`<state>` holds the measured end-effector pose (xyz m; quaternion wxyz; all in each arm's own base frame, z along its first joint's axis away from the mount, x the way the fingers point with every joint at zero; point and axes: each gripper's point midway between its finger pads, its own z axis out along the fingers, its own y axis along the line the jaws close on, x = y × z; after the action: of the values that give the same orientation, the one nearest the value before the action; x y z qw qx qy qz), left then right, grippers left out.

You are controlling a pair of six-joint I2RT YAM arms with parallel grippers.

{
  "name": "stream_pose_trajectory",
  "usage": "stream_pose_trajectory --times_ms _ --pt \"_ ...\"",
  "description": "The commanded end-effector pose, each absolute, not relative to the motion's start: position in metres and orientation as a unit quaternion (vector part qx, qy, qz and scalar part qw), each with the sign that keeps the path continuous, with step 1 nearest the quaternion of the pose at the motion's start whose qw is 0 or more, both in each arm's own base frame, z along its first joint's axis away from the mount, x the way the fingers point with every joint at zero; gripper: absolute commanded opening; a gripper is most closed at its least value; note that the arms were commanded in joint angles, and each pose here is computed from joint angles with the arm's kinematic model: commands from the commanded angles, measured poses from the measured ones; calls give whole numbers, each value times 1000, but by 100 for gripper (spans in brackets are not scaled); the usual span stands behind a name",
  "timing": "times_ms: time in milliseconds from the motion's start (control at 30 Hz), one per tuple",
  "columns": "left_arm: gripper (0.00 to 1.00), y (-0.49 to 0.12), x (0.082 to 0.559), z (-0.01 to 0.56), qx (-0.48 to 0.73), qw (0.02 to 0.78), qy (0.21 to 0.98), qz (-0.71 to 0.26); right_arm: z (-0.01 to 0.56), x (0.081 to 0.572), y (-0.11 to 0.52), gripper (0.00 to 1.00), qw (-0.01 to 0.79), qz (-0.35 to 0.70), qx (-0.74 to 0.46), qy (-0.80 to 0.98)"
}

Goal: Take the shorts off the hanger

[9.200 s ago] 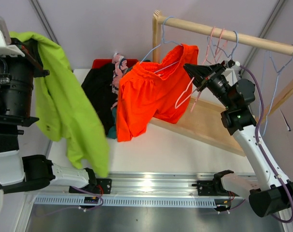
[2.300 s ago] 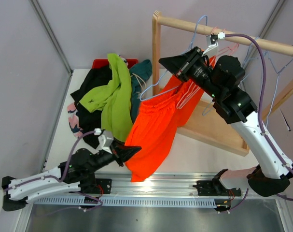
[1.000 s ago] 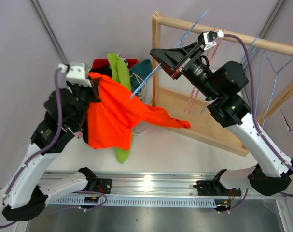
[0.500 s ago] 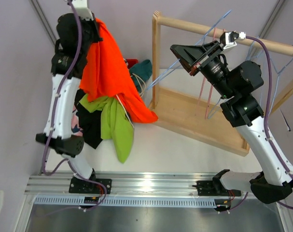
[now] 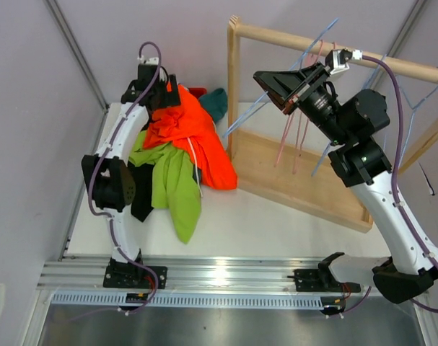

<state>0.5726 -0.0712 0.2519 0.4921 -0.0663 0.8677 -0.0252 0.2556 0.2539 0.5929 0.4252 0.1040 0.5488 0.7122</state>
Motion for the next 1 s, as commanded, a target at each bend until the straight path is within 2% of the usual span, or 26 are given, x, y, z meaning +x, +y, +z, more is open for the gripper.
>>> stream_pose_trajectory --times_ms 0,33,100,133,200,267,367,400,433,600,967 --pt "99 -67 531 332 -92 574 812 -60 605 252 259 0 418 733 82 530" --pt "99 -67 520 319 -89 565 818 -63 603 256 262 0 415 733 81 532" --pt "99 -66 491 338 -88 586 802 -79 601 267 270 0 410 732 79 538" --pt "100 -67 478 307 -84 562 819 -77 599 271 273 0 407 731 76 542" --pt "99 -65 456 336 -81 596 794 -89 596 285 280 0 401 727 78 552" --pt "99 -63 439 320 -75 586 802 -86 592 294 285 0 397 724 80 558" --pt "99 -61 415 331 -72 602 789 -94 587 310 286 0 400 717 87 564" --pt "99 -61 407 311 -70 589 800 -93 586 317 283 0 404 714 92 565" --pt "99 -61 398 322 -69 603 788 -98 583 323 284 0 404 711 95 567" --pt "99 -60 388 315 -66 603 790 -95 567 335 285 0 395 704 116 580" --pt "99 -71 392 307 -59 592 797 -109 533 313 275 0 385 685 142 602"
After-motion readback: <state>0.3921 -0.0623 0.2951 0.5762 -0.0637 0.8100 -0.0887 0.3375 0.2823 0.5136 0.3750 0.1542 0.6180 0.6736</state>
